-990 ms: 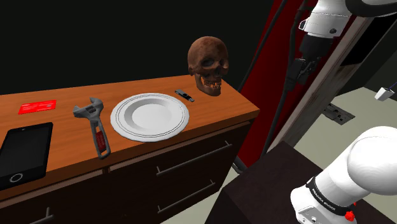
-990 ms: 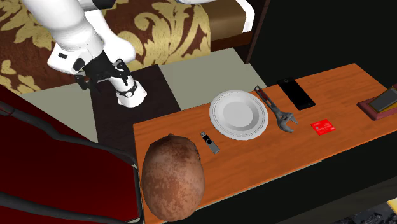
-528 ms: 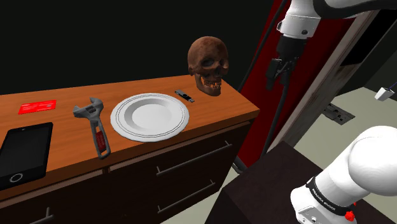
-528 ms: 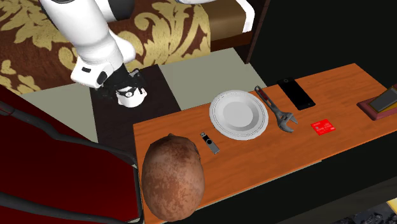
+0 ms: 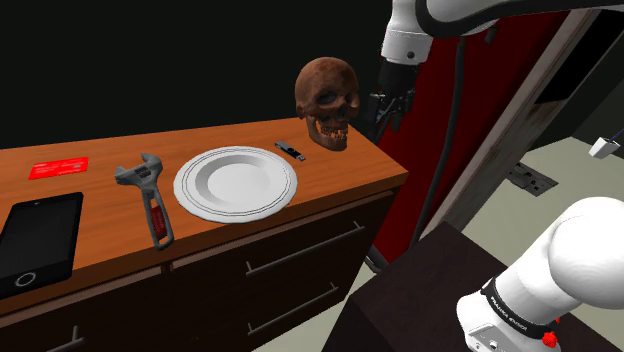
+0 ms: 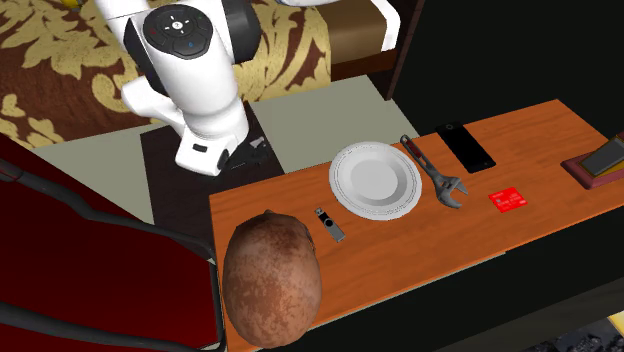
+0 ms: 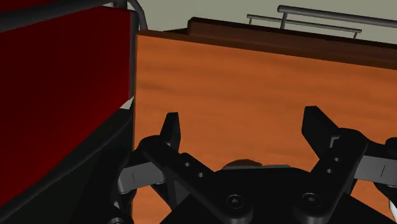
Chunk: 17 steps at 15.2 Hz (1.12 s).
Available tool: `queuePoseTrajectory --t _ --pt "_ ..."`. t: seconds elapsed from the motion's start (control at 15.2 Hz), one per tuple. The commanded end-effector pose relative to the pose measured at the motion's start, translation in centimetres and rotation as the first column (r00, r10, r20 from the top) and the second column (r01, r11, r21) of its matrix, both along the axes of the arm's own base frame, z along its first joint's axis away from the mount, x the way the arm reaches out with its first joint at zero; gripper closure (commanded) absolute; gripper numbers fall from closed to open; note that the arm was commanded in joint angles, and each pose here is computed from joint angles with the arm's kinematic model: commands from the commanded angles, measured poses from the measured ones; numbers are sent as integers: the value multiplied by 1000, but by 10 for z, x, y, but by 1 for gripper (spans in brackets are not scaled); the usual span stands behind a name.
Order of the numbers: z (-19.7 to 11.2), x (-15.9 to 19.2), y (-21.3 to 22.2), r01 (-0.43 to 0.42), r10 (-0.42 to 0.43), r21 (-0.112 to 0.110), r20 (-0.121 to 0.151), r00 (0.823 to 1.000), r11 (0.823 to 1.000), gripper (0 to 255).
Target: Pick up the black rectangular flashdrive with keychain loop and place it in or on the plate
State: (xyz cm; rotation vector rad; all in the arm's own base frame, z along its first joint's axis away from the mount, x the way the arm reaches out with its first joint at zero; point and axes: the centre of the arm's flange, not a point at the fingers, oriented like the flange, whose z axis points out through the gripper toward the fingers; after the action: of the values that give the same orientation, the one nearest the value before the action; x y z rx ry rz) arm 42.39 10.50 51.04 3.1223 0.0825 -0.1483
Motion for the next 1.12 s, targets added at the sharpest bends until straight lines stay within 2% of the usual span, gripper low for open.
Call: queuePoseTrajectory --t 0.0,0.99,1.06 --pt "-8 18 18 -7 7 3 -2 1000 1000 0" --pt "-60 163 144 -60 61 17 -18 998 998 0" --pt "-61 165 146 -61 61 17 -19 998 998 0"
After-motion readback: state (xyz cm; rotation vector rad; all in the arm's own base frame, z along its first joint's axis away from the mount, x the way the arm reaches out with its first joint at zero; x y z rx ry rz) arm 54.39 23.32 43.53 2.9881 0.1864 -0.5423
